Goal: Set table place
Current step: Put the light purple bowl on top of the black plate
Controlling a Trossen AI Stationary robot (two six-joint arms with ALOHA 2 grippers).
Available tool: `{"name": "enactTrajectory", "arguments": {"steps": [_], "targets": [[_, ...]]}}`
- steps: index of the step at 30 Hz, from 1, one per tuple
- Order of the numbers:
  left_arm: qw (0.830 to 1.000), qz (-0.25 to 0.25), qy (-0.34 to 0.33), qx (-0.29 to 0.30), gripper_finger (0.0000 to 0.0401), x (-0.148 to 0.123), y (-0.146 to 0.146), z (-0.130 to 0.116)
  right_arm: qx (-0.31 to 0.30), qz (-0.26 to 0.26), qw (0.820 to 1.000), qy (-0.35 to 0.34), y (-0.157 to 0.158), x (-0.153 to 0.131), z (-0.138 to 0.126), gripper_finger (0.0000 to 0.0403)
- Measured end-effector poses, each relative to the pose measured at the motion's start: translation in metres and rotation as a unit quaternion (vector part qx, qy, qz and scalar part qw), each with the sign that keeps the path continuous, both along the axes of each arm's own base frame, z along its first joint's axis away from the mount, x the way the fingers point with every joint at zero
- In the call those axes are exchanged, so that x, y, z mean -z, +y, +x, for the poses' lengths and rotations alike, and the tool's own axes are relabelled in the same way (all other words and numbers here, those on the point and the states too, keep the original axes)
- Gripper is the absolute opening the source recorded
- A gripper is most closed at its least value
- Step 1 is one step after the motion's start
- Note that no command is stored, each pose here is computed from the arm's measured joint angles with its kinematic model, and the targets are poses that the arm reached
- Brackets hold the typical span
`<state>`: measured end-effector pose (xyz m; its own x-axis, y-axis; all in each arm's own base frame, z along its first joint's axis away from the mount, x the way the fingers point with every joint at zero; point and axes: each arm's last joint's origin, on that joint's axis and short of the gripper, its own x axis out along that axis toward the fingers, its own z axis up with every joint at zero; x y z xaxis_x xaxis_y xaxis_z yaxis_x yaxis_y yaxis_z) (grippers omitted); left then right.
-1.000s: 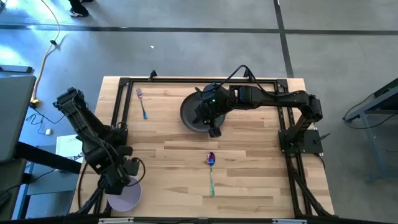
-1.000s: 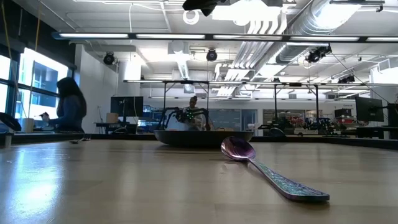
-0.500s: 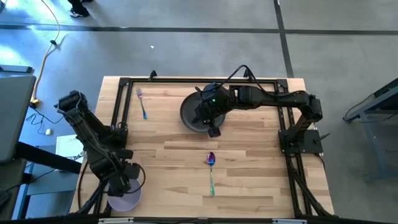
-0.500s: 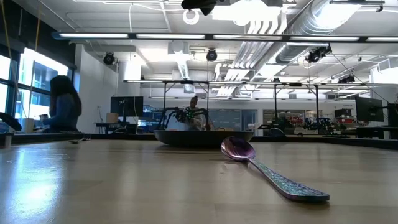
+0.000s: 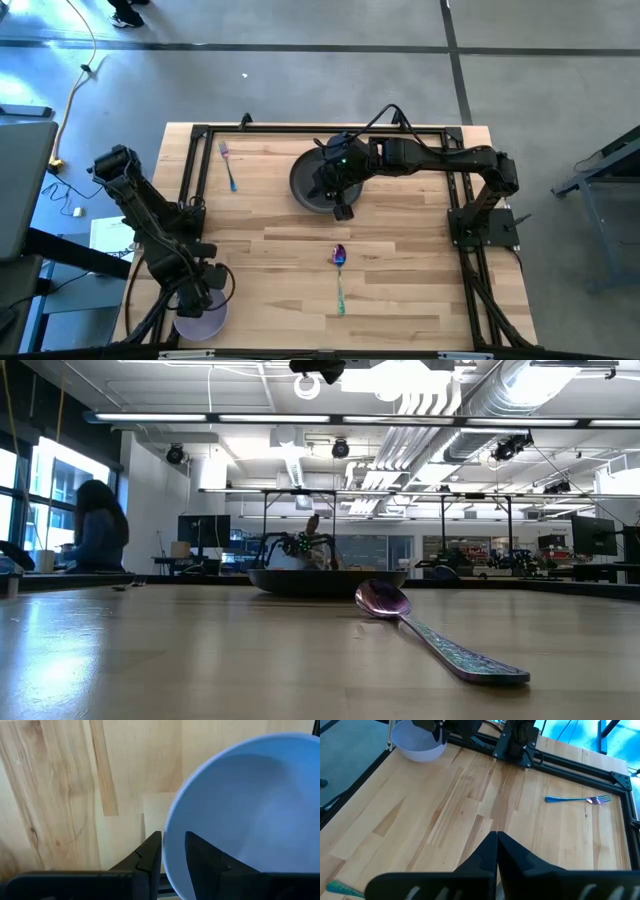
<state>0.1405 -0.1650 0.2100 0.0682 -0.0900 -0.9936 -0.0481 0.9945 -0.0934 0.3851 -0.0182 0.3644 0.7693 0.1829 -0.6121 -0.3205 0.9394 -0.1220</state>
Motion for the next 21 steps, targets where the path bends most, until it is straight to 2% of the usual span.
{"name": "enactTrajectory", "arguments": {"steps": [21], "targets": [[1.000, 0.005, -0.005, -0.017, 0.0076, 0.014, 0.003, -0.002, 0.000, 0.000, 1.000, 0.001, 0.000, 0.000, 0.000, 0.0000]]}}
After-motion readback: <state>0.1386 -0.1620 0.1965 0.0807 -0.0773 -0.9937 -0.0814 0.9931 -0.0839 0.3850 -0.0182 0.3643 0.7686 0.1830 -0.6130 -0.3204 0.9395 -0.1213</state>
